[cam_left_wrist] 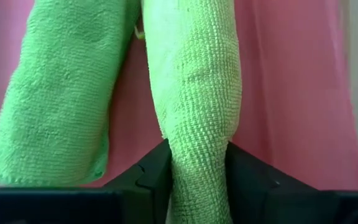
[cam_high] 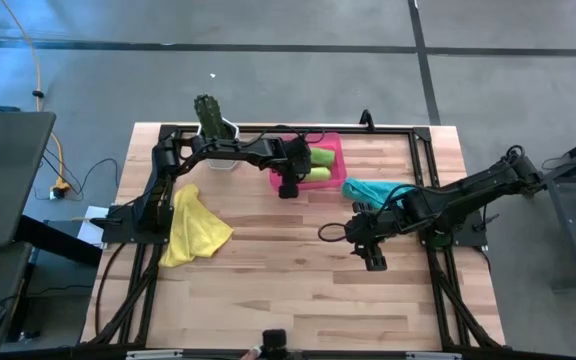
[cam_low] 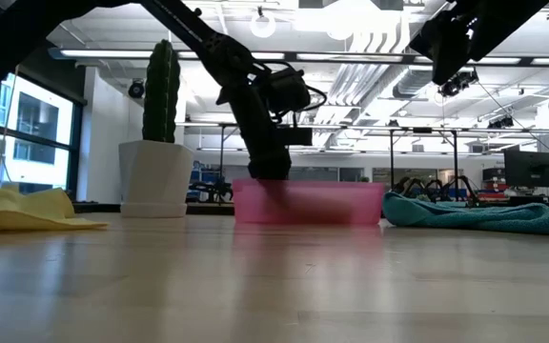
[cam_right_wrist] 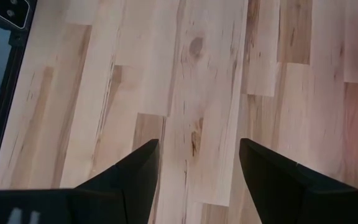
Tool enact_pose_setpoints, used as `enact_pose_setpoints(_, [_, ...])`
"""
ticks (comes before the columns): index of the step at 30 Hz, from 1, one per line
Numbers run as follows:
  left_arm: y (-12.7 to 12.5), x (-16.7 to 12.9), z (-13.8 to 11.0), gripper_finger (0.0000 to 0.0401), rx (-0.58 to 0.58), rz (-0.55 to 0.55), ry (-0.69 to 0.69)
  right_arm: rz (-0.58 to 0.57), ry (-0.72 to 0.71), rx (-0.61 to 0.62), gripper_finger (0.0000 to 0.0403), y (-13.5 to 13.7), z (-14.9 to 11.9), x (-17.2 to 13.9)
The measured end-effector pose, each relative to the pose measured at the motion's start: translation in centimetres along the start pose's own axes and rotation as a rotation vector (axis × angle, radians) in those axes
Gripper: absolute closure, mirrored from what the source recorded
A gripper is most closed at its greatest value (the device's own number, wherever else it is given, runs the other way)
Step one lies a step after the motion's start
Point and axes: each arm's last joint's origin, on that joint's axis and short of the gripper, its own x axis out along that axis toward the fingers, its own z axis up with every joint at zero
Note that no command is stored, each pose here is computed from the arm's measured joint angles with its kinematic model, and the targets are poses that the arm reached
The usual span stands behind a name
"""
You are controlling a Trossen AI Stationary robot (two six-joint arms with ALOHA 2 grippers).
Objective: Roll microfiber towels into tight, uniform cylinder then place into a basket
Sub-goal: Put the rolled light green microfiber cloth into the pink bin, then roll the blue microfiber cloth
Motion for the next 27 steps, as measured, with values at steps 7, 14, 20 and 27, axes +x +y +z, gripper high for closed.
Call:
enact_pose_setpoints(7, [0.1, -0.6, 0.1, 0.0248, -0.089, 0.082, 0.050, 0.006, 0.008, 0.000, 0.0188, 0.0, -0.1, 0.0])
enact_pose_setpoints(14, [-0.1, -2.2, 1.1, 0.0236, -0.111, -0.039, 0.073, 0.002, 0.026, 0.001, 0.0188, 0.0, -0.2, 0.0])
enact_pose_setpoints(20, [-0.2, -4.3, 2.8, 0.0235, -0.075, -0.035, 0.082, -0.026, 0.094, -0.002, 0.0188, -0.2, -0.9, 0.0])
enact_pose_setpoints(27, [-1.8, -8.4, 4.5, 0.0237, -0.206, -0.005, 0.206, -0.106, 0.282, 0.034, 0.0188, -1.7, -2.6, -0.4])
